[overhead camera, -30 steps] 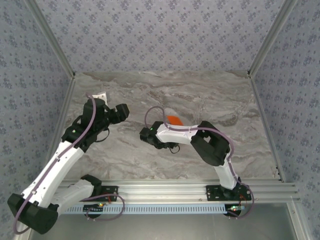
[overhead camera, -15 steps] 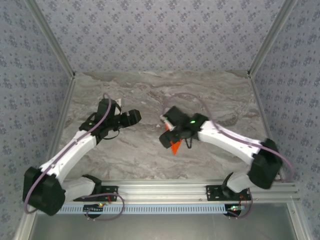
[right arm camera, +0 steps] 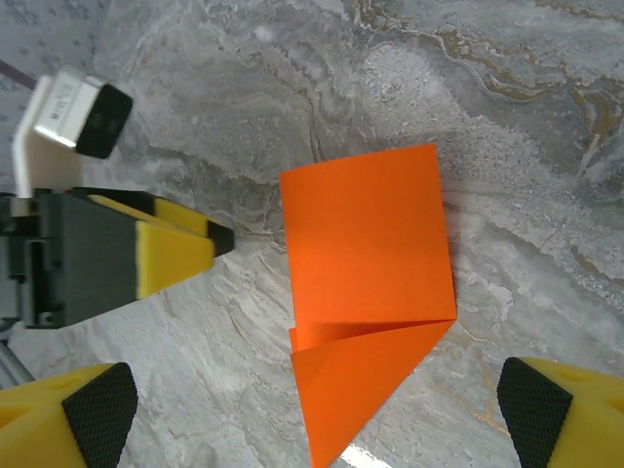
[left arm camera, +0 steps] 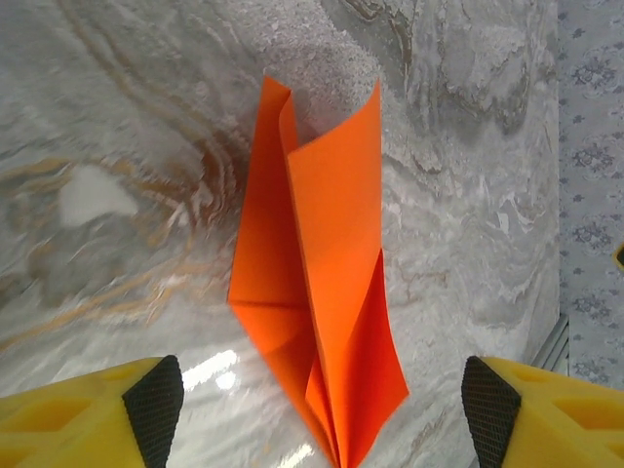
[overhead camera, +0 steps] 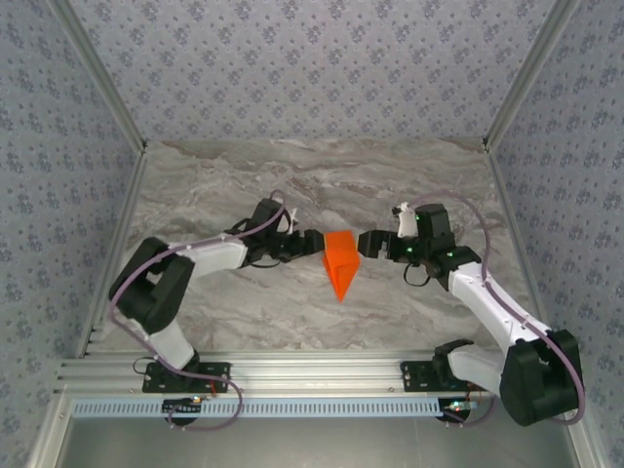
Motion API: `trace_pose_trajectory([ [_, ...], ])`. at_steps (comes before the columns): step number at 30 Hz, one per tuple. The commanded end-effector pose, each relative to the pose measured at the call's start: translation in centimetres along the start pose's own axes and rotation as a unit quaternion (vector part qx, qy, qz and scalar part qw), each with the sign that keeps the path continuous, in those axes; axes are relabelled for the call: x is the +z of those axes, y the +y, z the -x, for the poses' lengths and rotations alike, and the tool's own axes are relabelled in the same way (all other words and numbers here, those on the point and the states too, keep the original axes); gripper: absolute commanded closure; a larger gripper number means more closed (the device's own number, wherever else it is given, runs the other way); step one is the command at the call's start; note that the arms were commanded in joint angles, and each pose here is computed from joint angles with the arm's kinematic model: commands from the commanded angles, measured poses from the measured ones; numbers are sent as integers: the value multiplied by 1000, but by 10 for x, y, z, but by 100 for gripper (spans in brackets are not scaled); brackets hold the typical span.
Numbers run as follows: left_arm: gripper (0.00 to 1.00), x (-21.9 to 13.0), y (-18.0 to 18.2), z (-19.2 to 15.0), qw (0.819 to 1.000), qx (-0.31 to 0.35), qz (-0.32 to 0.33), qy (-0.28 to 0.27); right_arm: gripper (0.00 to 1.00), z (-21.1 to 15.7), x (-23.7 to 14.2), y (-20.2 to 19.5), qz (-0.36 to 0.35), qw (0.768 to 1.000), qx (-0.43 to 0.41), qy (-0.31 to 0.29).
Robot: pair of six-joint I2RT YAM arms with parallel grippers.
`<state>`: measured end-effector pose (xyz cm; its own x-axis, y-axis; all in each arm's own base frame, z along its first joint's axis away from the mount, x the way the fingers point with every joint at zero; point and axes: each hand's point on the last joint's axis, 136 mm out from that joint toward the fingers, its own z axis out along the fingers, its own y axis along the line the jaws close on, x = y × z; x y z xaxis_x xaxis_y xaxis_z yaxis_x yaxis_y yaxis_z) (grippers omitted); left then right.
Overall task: Fold a paper plane with a square sheet of paper (fold left side to right side)
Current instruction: Pick up the paper from the center of the table.
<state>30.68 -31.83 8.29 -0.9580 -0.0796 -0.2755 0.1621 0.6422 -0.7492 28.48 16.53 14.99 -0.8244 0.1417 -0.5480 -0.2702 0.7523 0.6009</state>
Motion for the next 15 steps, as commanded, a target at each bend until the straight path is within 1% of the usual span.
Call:
trace_pose_trajectory([
  [1, 23, 13, -31, 20, 998, 23, -58, -11, 0, 2, -4, 6, 54, 998, 27, -10],
  [5, 29, 38, -20, 22, 998, 12, -62, 1, 0, -5, -3, -7, 43, 999, 31, -6],
  [7, 33, 48, -16, 22, 997, 6, -70, 6, 2, -9, -3, -10, 36, 999, 24, 2],
  [10, 42, 58, -14, 22, 996, -6, -89, 12, 3, -13, -2, -11, 35, 999, 14, 8],
  [12, 50, 61, -14, 21, 995, -6, -94, 15, 4, -17, 0, -13, 33, 999, 10, 11],
  [15, 71, 60, -10, 19, 996, 1, -89, 15, 5, -21, 7, -17, 41, 999, 4, 16],
])
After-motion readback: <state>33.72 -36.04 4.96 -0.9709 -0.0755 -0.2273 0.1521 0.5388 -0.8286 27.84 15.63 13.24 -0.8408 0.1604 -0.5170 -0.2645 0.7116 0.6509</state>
